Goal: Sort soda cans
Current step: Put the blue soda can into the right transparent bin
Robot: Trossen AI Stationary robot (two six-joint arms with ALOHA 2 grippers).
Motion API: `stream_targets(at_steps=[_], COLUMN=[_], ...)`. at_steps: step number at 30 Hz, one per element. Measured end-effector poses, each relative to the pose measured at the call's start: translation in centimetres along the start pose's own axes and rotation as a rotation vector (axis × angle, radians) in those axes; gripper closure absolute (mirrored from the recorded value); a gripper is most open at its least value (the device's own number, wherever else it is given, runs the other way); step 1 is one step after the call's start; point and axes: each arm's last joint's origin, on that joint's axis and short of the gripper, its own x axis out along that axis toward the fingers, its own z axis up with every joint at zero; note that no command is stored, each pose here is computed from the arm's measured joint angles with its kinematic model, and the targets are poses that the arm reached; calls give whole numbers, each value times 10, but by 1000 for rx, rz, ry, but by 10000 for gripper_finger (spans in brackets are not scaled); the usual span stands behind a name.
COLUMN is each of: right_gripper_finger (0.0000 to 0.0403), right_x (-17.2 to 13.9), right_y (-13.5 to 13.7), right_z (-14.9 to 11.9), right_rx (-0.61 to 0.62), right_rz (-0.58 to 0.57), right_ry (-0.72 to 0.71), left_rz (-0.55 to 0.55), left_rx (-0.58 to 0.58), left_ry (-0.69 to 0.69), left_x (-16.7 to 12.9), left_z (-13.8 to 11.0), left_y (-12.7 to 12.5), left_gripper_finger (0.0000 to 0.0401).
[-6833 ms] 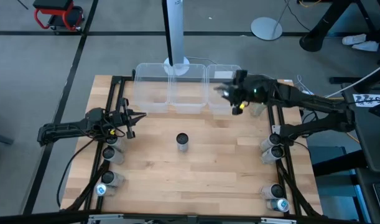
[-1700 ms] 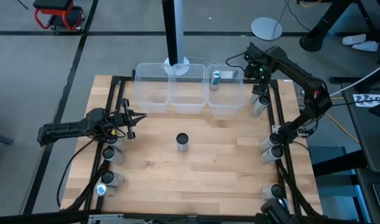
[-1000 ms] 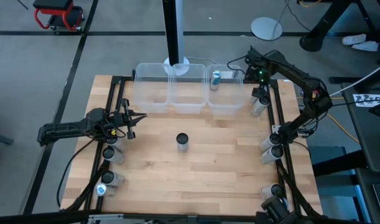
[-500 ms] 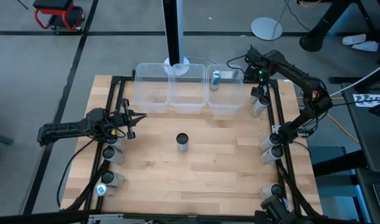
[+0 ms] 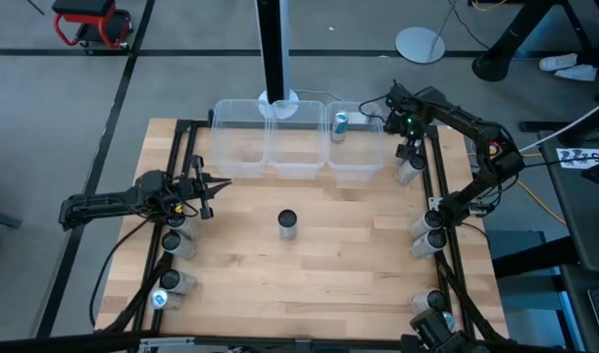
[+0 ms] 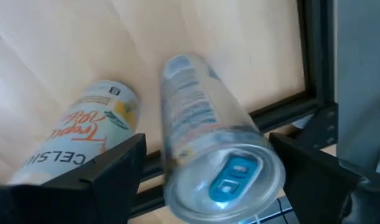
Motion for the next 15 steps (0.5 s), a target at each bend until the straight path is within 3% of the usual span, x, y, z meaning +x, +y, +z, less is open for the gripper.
stream_targets(at_steps=[5, 15], right_gripper_finger=[77, 175], right_x=[0, -1], right_y=[0, -1], right_z=[0, 0], right_rx=[-9, -25], right_rz=[-3, -7], right_ry=[-6, -1], left_rz=[0, 0], left_rx=[9, 8], left_ry=[0, 1], left_x=[0, 0], left_z=[0, 0], left_y=[0, 0], left_gripper_finger=[384, 384])
